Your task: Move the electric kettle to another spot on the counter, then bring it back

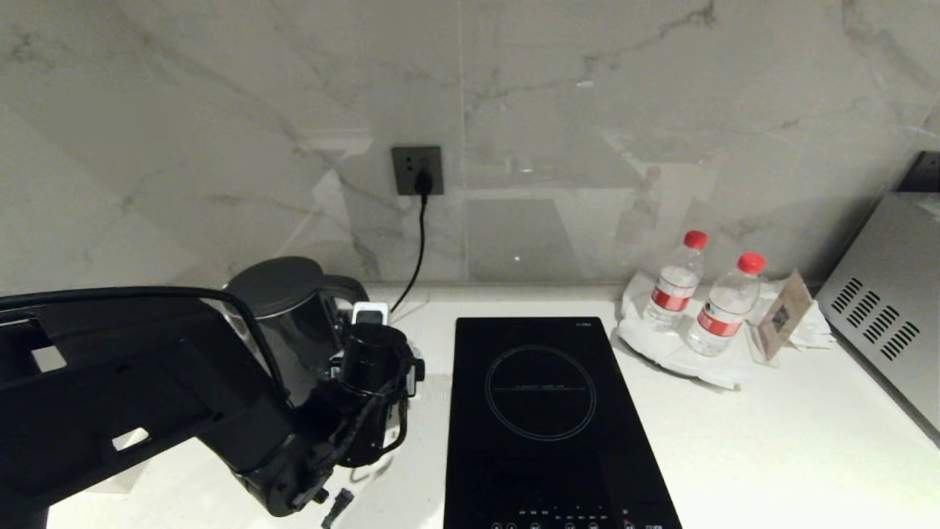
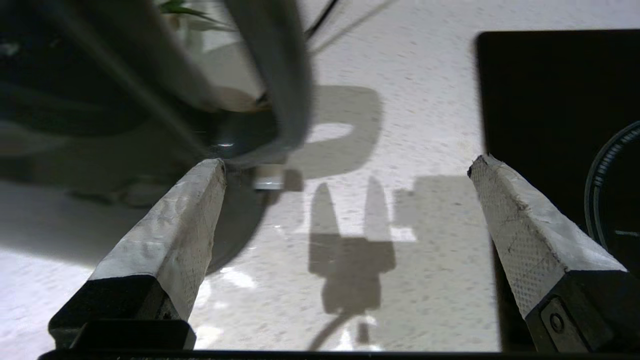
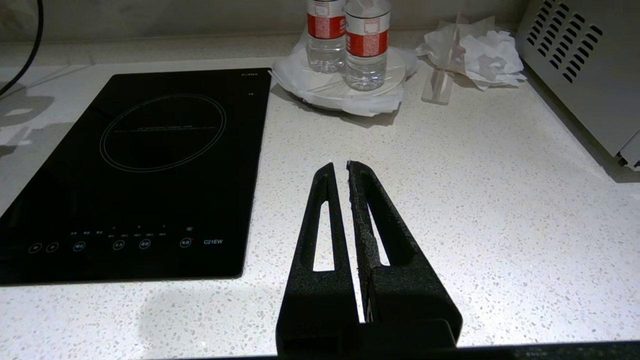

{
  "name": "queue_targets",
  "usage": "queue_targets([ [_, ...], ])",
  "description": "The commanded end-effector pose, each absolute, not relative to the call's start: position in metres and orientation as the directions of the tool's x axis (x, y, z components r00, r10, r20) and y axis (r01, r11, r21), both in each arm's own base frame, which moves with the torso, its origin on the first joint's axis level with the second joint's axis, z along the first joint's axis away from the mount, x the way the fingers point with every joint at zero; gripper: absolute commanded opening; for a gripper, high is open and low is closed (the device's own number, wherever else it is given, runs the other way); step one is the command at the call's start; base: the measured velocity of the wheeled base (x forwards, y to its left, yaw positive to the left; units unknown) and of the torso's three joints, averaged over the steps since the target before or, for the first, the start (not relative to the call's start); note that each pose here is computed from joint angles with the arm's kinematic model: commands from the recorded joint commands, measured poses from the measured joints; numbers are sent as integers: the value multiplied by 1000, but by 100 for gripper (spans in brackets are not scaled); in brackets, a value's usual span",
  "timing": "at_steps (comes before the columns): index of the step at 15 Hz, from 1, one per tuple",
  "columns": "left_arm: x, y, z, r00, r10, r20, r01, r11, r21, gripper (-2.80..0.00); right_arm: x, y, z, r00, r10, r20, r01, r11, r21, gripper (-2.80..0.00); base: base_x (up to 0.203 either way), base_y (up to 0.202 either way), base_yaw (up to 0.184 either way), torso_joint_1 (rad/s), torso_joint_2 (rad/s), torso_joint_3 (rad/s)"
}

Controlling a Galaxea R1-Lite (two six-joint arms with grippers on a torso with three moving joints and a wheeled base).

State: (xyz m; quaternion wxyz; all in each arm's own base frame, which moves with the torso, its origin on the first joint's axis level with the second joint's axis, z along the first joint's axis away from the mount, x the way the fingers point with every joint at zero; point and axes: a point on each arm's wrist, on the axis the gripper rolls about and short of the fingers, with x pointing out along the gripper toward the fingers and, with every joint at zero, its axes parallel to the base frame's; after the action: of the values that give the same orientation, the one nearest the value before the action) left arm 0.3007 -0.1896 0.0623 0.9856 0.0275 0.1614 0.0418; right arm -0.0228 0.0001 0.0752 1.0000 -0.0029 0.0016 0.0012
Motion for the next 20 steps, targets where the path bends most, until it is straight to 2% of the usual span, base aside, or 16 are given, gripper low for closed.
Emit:
queue_targets([
  [1,298,-186,74,952,91,-291,-81,996,46,0,-23,0,75,1000,3,-4,-3,1000,-6,-280,0,0,0,0,0,0],
  [4,295,-188,74,953,70,-295,-60,997,46,0,-23,0,75,1000,3,-3,-3,1000,-6,-280,0,0,0,0,0,0],
  [8,293,-195,25,906,-1,-423,41,996,84,0,-23,0,75,1000,3,-4,-3,1000,-6,-280,0,0,0,0,0,0],
  [11,307,-205,-3,931,-32,-365,67,994,84,0,-23,0,75,1000,3,-5,-3,1000,-6,-280,0,0,0,0,0,0],
  [15,322,-213,-16,945,-36,-325,75,992,105,0,-23,0,75,1000,3,-3,-3,1000,-6,-280,0,0,0,0,0,0],
  [18,336,-213,-25,949,-11,-316,51,992,119,0,-23,0,75,1000,3,-4,-3,1000,-6,-280,0,0,0,0,0,0],
  [20,350,-204,-29,953,56,-297,-12,989,149,0,-23,0,75,1000,3,-5,-3,1000,-6,-280,0,0,0,0,0,0],
])
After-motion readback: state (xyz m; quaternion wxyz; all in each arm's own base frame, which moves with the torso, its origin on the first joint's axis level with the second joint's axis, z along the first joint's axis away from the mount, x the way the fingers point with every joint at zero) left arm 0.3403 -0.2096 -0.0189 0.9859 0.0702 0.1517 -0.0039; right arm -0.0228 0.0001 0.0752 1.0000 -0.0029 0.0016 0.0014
